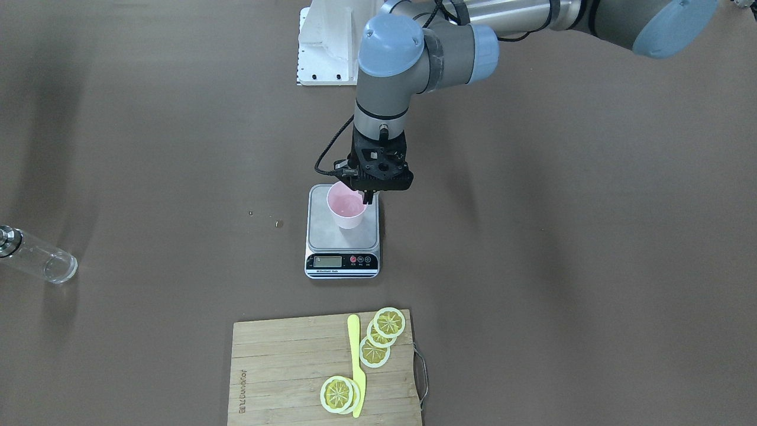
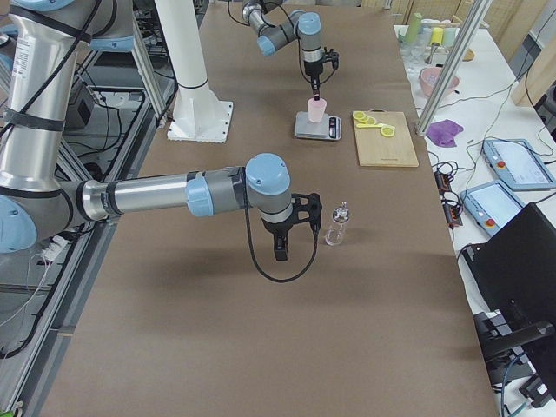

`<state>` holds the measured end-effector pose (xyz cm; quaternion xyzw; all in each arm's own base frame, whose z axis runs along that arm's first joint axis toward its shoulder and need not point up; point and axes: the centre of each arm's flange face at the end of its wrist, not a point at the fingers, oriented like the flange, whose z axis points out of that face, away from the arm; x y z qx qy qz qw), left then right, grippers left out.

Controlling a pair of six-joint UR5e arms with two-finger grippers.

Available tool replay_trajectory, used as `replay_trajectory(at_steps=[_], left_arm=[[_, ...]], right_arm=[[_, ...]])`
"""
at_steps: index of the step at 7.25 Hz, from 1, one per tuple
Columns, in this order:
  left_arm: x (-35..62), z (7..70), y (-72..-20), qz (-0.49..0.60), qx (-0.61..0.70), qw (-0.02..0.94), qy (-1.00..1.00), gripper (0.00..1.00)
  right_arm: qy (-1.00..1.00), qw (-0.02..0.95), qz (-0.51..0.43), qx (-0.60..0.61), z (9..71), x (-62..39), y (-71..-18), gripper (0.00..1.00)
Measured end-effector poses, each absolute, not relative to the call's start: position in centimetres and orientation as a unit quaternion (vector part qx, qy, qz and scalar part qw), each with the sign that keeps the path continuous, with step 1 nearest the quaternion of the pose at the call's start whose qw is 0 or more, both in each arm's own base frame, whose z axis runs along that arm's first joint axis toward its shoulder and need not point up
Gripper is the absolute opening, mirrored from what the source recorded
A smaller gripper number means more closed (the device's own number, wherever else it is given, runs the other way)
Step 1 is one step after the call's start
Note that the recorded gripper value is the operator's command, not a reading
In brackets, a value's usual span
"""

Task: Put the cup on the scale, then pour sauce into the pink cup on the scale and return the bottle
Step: 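Carry the pink cup over the scale and lower it onto the platform, then open the left gripper and withdraw the left arm from the cup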

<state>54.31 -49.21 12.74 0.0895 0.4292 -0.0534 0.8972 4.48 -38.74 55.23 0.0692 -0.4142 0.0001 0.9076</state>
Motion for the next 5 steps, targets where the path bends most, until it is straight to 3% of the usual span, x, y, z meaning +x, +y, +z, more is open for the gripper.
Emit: replay_trajectory(at_steps=[2,3,4,5], left_arm=[[54.68,12.8,-49.33,-0.054,0.09,0.899,0.426,0.0],[54.79,12.72,-49.27,-0.054,0.091,0.899,0.426,0.05],[54.98,12.45,-49.09,-0.052,0.094,0.898,0.427,0.16],[55.21,12.22,-48.84,-0.049,0.097,0.896,0.43,0.17]], right_arm=[[-0.414,0.908,0.0,0.069,55.28,4.48,-38.69,1.0],[-0.414,0.908,0.0,0.068,55.3,4.48,-38.66,1.0],[-0.414,0.908,0.0,0.068,55.36,4.49,-38.6,1.0],[-0.414,0.908,0.001,0.067,55.44,4.49,-38.52,1.0]])
